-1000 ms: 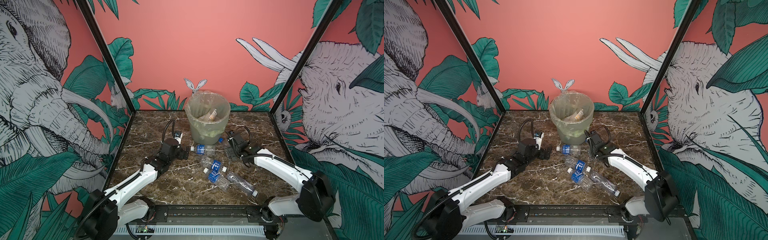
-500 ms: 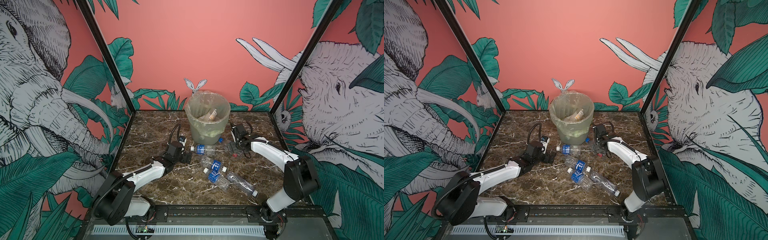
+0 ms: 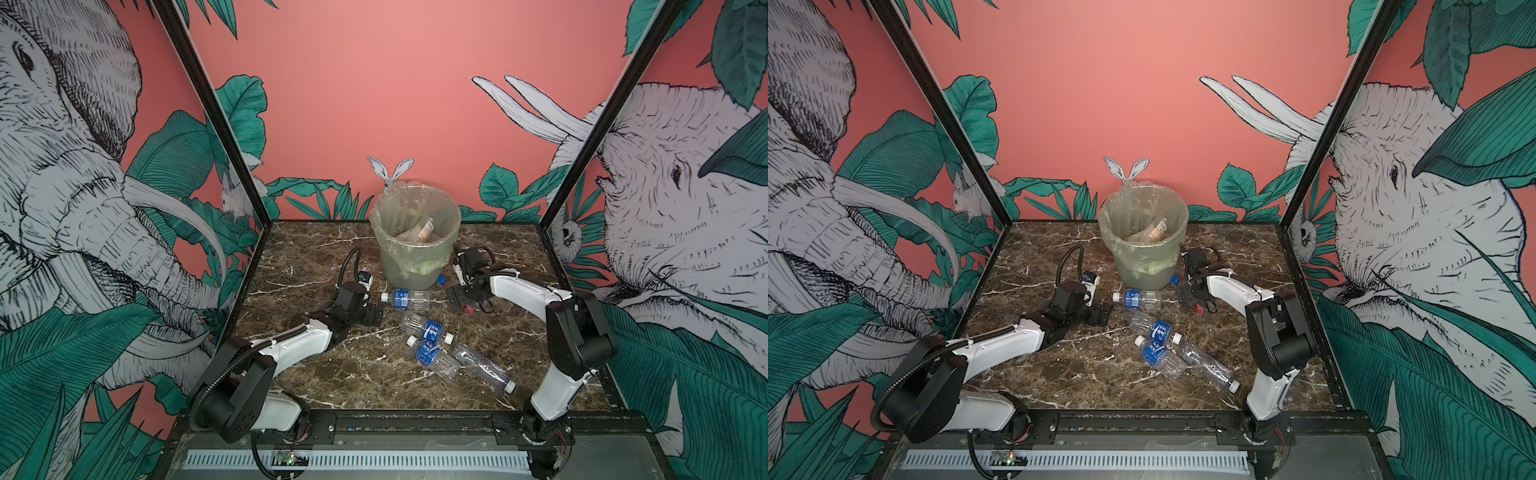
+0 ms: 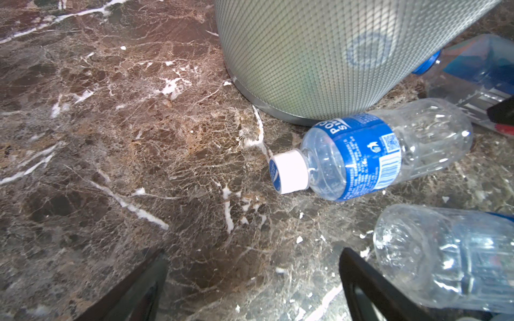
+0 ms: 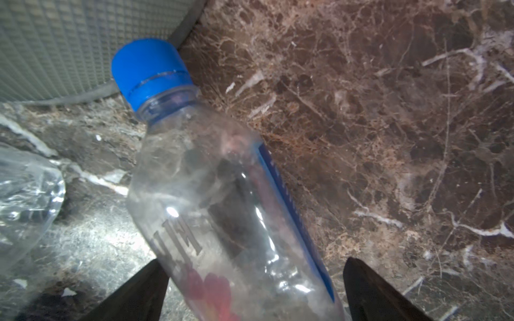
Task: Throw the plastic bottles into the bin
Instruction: 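Lower the right gripper onto the blue-capped red-labelled bottle and close it, then lift the blue-capped bottle with the right gripper and raise it over the bin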
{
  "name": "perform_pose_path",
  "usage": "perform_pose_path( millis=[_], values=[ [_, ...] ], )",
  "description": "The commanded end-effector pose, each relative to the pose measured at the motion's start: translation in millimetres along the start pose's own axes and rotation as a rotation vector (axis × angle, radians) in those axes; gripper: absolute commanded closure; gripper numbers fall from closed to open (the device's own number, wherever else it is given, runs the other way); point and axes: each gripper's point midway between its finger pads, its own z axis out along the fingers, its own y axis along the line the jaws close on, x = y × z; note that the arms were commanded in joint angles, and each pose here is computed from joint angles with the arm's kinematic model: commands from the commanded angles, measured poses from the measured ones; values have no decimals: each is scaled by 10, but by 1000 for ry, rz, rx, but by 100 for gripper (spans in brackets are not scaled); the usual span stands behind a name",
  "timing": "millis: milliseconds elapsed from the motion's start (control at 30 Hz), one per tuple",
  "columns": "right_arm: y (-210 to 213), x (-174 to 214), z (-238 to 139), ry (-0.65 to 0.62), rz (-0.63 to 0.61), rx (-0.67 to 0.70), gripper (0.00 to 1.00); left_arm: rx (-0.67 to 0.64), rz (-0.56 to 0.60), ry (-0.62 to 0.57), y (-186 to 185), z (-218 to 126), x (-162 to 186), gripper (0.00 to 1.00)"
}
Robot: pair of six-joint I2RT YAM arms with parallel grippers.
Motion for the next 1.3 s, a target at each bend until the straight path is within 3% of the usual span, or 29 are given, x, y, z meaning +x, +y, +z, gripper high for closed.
perform_pose_path(
  millis=[0, 600, 1033, 1267],
  values=[
    [75, 3, 48, -5, 11, -41, 3, 12, -25, -40, -8, -32, -151, 3],
    [166, 123, 264, 15, 92, -74, 22, 30, -41, -36, -24, -18, -163, 3],
    [235, 253, 345, 28, 106, -68, 27, 41, -49, -32, -32, -5, -156, 3],
    [223, 267, 287, -6, 113, -42, 35, 44, -54, -32, -27, -10, -153, 3]
  ],
)
